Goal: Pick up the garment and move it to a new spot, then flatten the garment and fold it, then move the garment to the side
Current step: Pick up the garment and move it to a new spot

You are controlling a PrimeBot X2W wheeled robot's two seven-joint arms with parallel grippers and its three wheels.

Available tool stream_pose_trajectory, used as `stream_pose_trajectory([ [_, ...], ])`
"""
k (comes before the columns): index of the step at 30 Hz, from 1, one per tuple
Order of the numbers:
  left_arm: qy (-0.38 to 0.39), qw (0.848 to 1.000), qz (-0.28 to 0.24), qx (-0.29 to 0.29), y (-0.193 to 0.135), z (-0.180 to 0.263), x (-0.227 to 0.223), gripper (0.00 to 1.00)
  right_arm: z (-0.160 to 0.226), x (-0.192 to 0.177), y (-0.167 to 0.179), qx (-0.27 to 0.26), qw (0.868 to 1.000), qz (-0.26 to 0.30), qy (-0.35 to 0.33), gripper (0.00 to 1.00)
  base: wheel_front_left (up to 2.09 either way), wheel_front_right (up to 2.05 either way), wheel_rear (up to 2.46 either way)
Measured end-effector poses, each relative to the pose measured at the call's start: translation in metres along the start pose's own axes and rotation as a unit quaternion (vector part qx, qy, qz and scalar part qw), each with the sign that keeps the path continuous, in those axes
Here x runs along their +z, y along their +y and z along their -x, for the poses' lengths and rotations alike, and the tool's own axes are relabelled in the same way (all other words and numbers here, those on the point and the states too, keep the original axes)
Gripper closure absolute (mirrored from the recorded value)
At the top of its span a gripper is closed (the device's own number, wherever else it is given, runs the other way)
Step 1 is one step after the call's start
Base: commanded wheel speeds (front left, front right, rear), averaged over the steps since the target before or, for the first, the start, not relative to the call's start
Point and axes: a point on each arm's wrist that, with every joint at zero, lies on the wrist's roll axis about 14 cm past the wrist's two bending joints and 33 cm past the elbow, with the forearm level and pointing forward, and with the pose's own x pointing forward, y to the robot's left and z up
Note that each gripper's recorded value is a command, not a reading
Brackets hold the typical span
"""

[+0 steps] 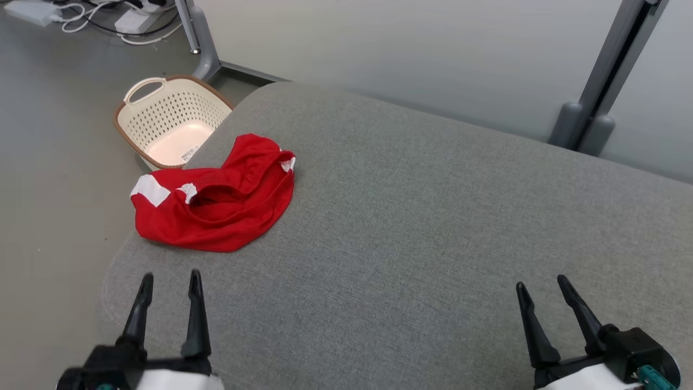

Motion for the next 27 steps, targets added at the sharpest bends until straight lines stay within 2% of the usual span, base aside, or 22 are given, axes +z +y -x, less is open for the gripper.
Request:
stream_pose_trajectory([
  [8, -0.046, 0.998, -0.003, -0.049, -0.03, -0.079, 0.031, 0.0, -0.011, -0.024, -0.031, -0.011, 1.0, 0.01, 0.026, 0.0, 0.0, 0.0, 0.0],
  [13, -0.025, 0.998, -0.033, -0.054, -0.039, -0.144, 0.023, 0.0, -0.022, -0.038, -0.055, -0.017, 0.999, 0.018, 0.033, 0.0, 0.0, 0.0, 0.0],
  [20, 0.099, 0.992, -0.061, -0.044, -0.048, -0.215, -0.039, 0.0, -0.029, -0.061, -0.093, -0.046, 0.998, 0.017, 0.045, 0.0, 0.0, 0.0, 0.0],
  [23, 0.187, 0.981, -0.025, -0.032, -0.053, -0.227, -0.083, 0.0, -0.029, -0.069, -0.109, -0.064, 0.997, 0.014, 0.046, 0.0, 0.0, 0.0, 0.0],
  [27, 0.269, 0.963, -0.013, -0.022, -0.055, -0.23, -0.13, 0.0, -0.028, -0.079, -0.124, -0.082, 0.996, 0.005, 0.046, 0.0, 0.0, 0.0, 0.0],
])
